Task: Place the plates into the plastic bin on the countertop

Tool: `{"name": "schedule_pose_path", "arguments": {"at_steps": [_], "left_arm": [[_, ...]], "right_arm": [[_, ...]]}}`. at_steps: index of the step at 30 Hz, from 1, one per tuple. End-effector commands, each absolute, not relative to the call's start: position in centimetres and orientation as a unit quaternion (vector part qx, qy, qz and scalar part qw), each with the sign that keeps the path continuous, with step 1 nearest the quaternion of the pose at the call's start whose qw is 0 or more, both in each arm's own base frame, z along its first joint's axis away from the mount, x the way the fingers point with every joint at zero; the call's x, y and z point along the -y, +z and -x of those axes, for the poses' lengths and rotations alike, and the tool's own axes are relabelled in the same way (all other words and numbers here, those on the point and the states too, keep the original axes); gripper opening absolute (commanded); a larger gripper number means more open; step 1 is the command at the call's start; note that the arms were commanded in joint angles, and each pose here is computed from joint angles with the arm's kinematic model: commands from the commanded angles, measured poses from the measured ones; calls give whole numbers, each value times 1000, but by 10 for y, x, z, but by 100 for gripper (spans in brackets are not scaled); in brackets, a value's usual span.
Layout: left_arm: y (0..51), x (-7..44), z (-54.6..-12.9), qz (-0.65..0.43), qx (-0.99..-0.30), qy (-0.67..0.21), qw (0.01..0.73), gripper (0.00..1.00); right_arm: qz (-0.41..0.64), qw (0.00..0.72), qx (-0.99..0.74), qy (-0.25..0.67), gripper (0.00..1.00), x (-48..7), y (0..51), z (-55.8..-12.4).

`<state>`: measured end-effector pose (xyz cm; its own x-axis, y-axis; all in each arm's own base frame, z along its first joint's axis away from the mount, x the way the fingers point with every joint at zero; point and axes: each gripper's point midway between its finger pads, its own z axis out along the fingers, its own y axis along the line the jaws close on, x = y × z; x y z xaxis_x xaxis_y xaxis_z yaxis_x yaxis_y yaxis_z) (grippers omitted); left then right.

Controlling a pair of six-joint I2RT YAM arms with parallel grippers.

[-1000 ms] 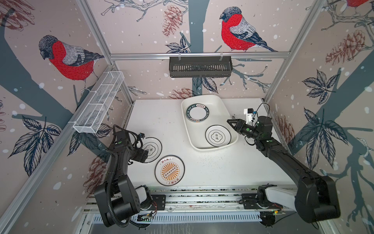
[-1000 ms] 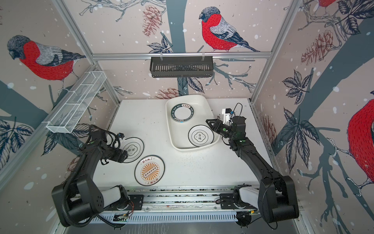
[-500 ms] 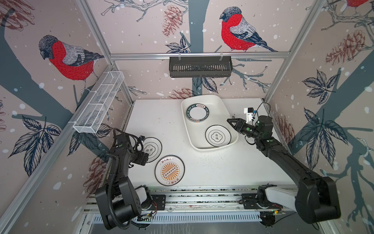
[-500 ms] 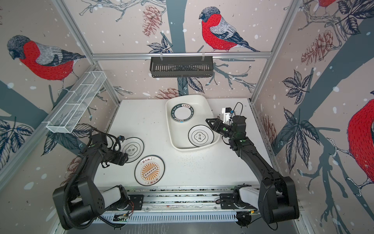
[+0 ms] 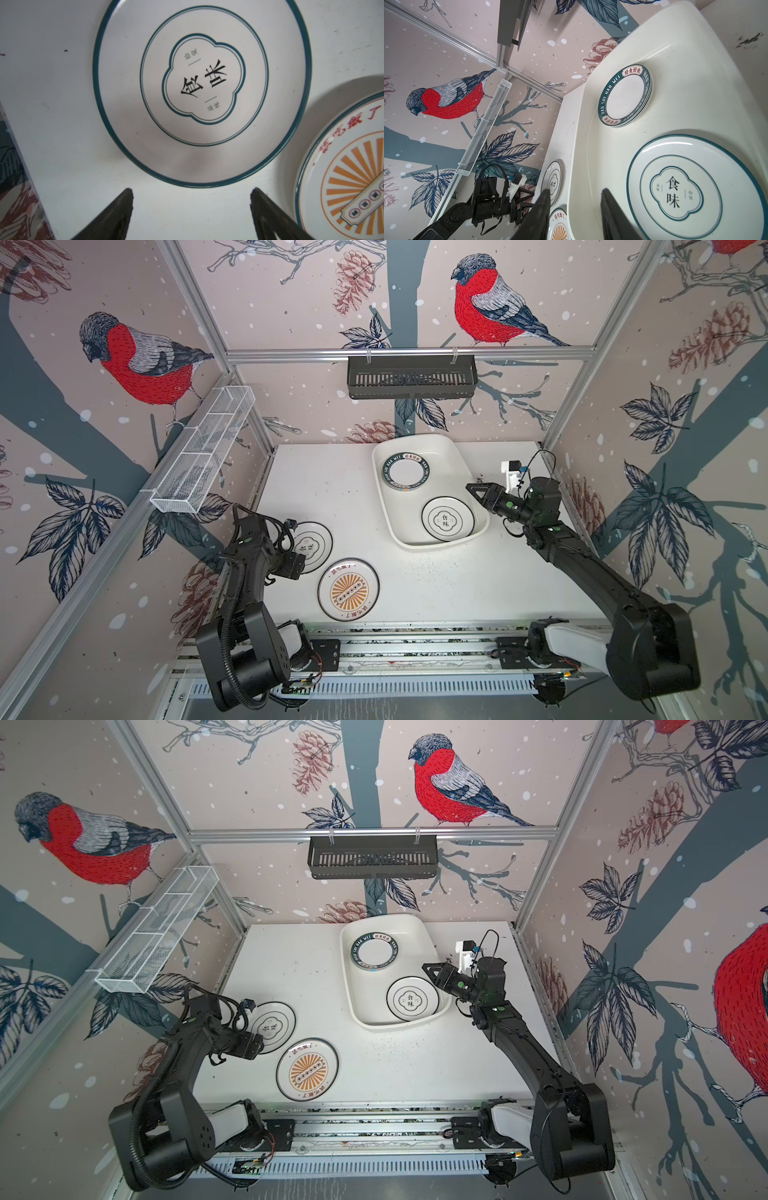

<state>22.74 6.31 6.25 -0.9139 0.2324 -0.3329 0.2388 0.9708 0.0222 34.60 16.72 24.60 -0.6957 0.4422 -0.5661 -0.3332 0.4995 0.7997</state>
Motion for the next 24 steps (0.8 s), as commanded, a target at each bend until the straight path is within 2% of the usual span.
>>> {"name": "schedule_pose_path", "arguments": {"at_steps": [1, 8, 18, 24], "left_arm": [[62, -64, -230, -105, -979, -14, 174, 88], [56, -66, -226, -83, -984, -17, 159, 89], [88, -103, -249, -29, -978, 64, 195, 91], [80, -104, -254, -31, -981, 55, 185, 91]], "right_arm": [[-25, 400, -765, 503, 42, -168, 251, -347], [-25, 398, -767, 503, 42, -169, 247, -347], [-19, 392, -770, 503, 42, -166, 245, -349], [-22, 390, -778, 493, 42, -160, 248, -353]]}}
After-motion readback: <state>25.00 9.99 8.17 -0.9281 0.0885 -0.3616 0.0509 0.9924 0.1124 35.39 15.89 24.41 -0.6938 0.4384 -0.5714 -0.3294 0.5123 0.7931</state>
